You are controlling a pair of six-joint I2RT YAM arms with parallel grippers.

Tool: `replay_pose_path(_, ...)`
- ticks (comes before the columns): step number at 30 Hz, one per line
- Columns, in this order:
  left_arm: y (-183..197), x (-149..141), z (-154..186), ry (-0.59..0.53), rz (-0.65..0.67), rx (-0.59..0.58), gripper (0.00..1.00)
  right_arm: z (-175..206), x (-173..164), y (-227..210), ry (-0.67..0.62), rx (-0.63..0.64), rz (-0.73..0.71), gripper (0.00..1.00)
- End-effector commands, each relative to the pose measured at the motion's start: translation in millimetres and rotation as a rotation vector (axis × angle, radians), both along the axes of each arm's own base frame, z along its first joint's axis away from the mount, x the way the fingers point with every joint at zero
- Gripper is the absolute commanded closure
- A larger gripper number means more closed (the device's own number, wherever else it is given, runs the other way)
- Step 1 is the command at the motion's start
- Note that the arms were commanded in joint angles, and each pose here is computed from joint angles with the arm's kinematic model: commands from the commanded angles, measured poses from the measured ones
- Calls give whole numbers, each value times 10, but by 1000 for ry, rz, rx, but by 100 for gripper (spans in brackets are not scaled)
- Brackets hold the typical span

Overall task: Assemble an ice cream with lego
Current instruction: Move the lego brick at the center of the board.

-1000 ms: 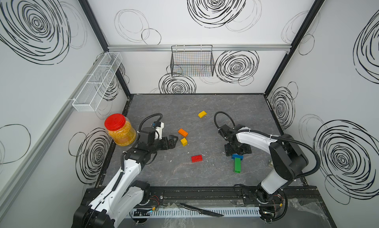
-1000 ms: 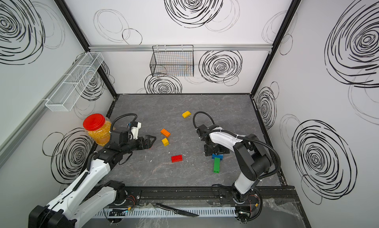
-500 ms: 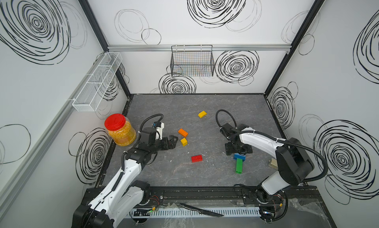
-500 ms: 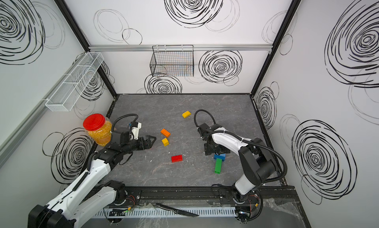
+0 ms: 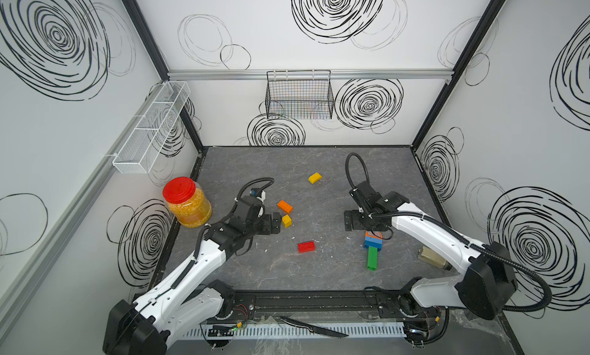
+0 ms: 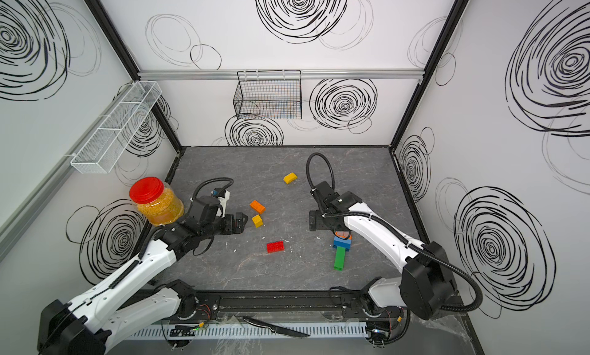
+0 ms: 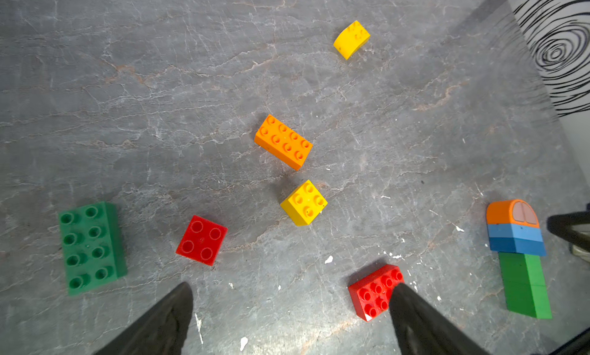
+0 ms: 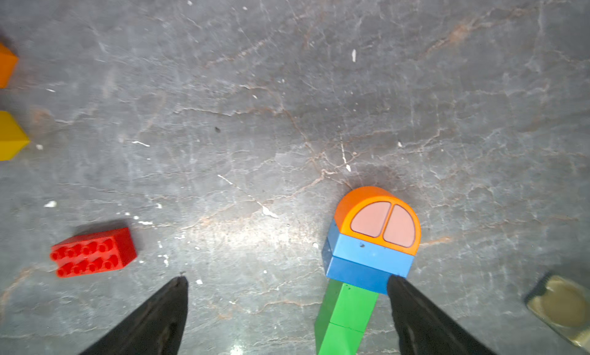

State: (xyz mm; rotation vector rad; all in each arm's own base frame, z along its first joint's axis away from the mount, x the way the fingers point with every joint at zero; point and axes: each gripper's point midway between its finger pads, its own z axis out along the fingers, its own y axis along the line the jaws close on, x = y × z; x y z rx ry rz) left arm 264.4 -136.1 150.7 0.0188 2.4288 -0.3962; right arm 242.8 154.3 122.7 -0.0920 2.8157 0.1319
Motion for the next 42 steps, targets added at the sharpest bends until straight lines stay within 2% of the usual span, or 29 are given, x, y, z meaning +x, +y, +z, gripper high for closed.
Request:
replay_pose_path(1,45,3,5,43,79,97,1,144,54,145,-36,119,19,0)
replay_pose_path(6,-188,20,-106,103,66,164,0,342,104,195,-100,324,7,0)
replay_pose_path(9,-327,64,-186,142,39,187,0,398,121,134,-141,389,-5,0)
replay_pose_path(12,-398,143,-254,173,37,206,3,418,120,46,-176,400,-3,0)
replay_pose_path(16,-574,234,-341,230,58,164,8,419,122,-107,-196,379,-17,0)
replay_pose_path(21,-643,297,-573,328,177,139,16,447,174,-244,-189,403,-35,0)
replay_pose_path(26,-744,367,-680,389,255,122,16,468,212,-316,-166,448,-53,0)
replay_pose_path(29,-697,403,-711,408,312,142,17,459,210,-350,-154,459,-56,0)
replay_pose_path(35,-630,475,-794,446,404,112,19,427,223,-364,-147,484,-57,0)
replay_pose_path(42,-578,508,-882,485,466,87,21,443,245,-382,-128,483,-56,0)
